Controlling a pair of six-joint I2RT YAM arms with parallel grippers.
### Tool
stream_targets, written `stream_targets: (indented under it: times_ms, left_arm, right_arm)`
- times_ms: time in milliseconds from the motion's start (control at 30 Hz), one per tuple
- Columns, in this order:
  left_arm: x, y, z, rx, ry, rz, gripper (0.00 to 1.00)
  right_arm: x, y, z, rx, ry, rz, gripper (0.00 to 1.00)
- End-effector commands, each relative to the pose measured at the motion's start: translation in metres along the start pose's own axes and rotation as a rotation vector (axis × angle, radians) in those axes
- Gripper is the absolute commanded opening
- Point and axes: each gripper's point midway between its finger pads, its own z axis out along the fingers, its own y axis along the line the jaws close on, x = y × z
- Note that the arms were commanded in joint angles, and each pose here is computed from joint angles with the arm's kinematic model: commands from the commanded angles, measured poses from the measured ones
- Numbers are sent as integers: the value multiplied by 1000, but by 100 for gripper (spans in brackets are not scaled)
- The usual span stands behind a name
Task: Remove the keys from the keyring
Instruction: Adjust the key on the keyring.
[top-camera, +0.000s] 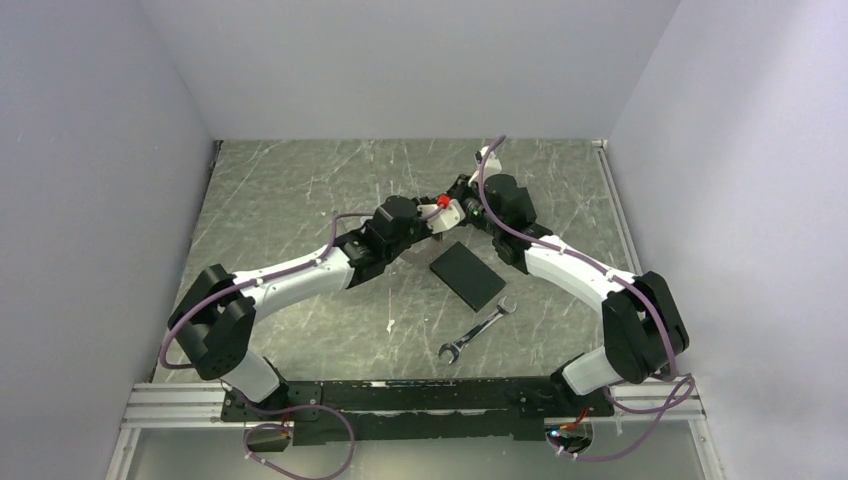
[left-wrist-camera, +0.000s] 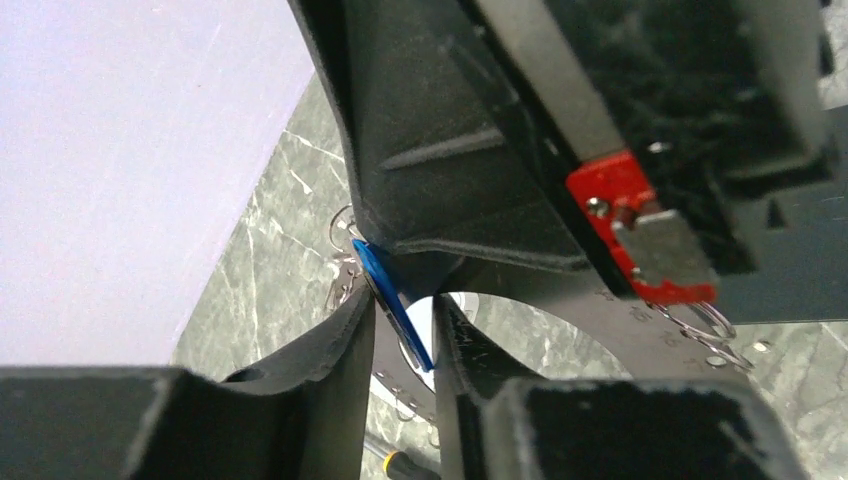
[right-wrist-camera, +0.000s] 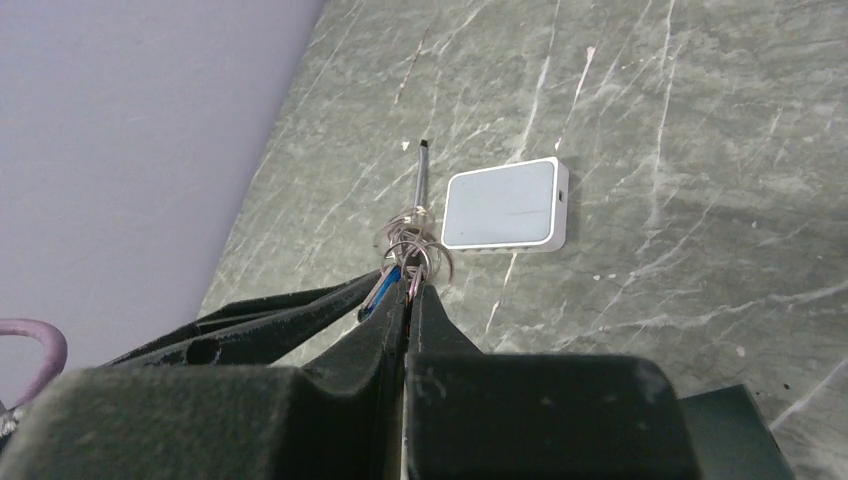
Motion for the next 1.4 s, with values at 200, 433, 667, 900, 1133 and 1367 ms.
stream_targets:
  times_ms: [200,433,667,900,1133,1367]
  left_arm:
    - [-12,16,-13,2,-31,-71,13]
    - [-12,24,-19,22,-37,-120,0]
    - [-22,23,-20,79,-69,-159,0]
    - [-17,15,-16,142,-41,-195,1]
    - [-13,12,-15,163,-19,-201,12]
    - [-12,7,-15,191,-13,-208,18]
  right_arm:
    - [-20,27,-8,-103,-68,-26,0]
    - [-16,31,-9,-143,-62,-42,0]
    - [-12,40,-12,-208,-59,-64,0]
    - [-7,52,-17,-291,-49,-65,0]
    - [-7,56,-19,-319,-54,-71,0]
    - [-7,61,-21,-348,-53,-77,0]
